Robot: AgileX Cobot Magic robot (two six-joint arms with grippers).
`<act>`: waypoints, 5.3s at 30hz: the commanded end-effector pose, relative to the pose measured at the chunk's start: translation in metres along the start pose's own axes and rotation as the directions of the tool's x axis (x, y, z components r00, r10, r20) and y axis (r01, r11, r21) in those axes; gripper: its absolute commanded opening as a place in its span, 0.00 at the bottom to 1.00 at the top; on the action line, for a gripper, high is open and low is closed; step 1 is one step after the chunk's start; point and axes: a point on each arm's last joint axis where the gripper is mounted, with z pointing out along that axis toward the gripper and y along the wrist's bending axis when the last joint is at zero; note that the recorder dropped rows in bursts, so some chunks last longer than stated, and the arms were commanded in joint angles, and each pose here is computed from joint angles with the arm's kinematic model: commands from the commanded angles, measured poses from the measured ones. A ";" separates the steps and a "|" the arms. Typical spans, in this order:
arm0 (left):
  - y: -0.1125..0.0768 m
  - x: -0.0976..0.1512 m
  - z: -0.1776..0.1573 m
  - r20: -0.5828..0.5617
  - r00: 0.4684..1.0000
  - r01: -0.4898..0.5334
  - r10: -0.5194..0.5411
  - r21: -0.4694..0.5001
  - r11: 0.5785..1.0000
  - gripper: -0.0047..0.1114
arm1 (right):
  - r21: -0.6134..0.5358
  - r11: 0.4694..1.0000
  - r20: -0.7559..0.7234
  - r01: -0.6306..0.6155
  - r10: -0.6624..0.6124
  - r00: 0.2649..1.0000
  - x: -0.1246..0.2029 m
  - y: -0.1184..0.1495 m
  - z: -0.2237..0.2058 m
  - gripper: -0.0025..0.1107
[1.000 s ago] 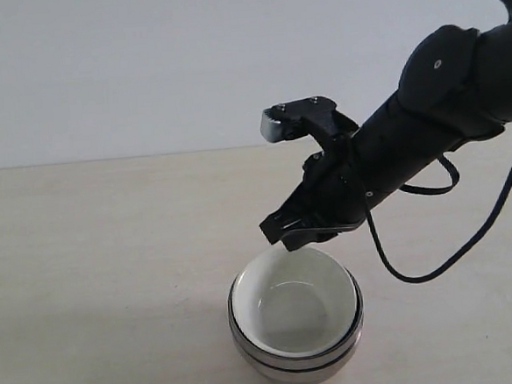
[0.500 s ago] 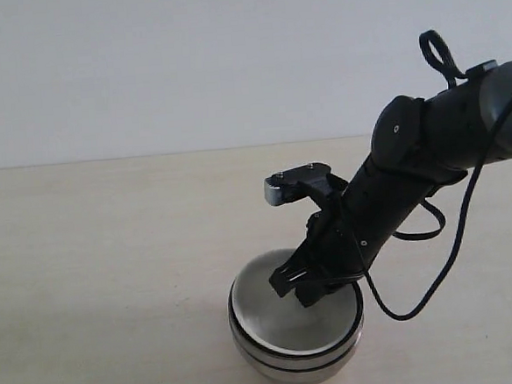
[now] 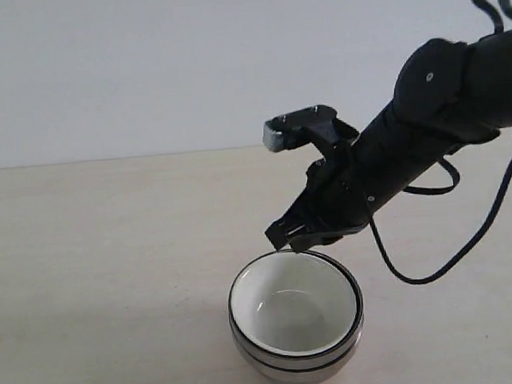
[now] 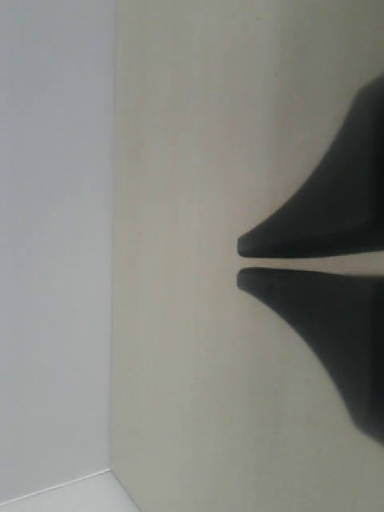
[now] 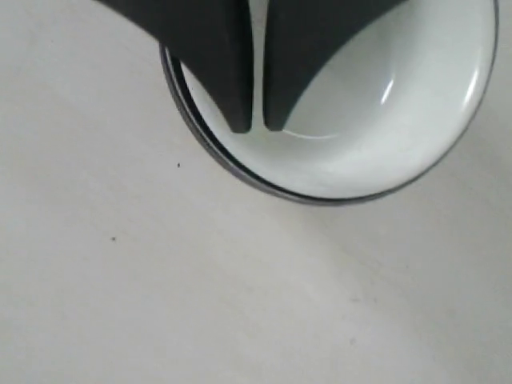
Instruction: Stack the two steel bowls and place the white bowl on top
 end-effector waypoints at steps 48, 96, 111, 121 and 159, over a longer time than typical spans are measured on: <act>0.000 0.001 0.000 -0.002 1.000 0.005 -0.005 -0.001 1.000 0.08 | 0.329 0.942 0.943 -0.065 -0.323 0.083 0.203 0.106 -0.324 0.02; 0.000 0.001 0.000 -0.002 1.000 0.005 -0.005 -0.001 1.000 0.08 | 0.459 0.806 0.887 -0.373 -0.391 0.246 0.223 0.122 -0.301 0.02; 0.000 0.001 0.000 -0.002 1.000 0.005 -0.005 -0.001 1.000 0.08 | 0.458 0.808 0.887 -0.371 -0.388 0.250 0.223 0.122 -0.300 0.02; 0.000 0.001 0.000 -0.002 1.000 0.005 -0.005 -0.001 1.000 0.08 | 0.456 0.796 0.888 -0.398 -0.377 0.264 0.225 0.118 -0.299 0.02; 0.000 0.001 0.000 -0.002 1.000 0.005 -0.005 -0.001 1.000 0.08 | 0.433 0.765 0.809 -0.477 -0.096 0.580 0.273 0.029 -0.150 0.02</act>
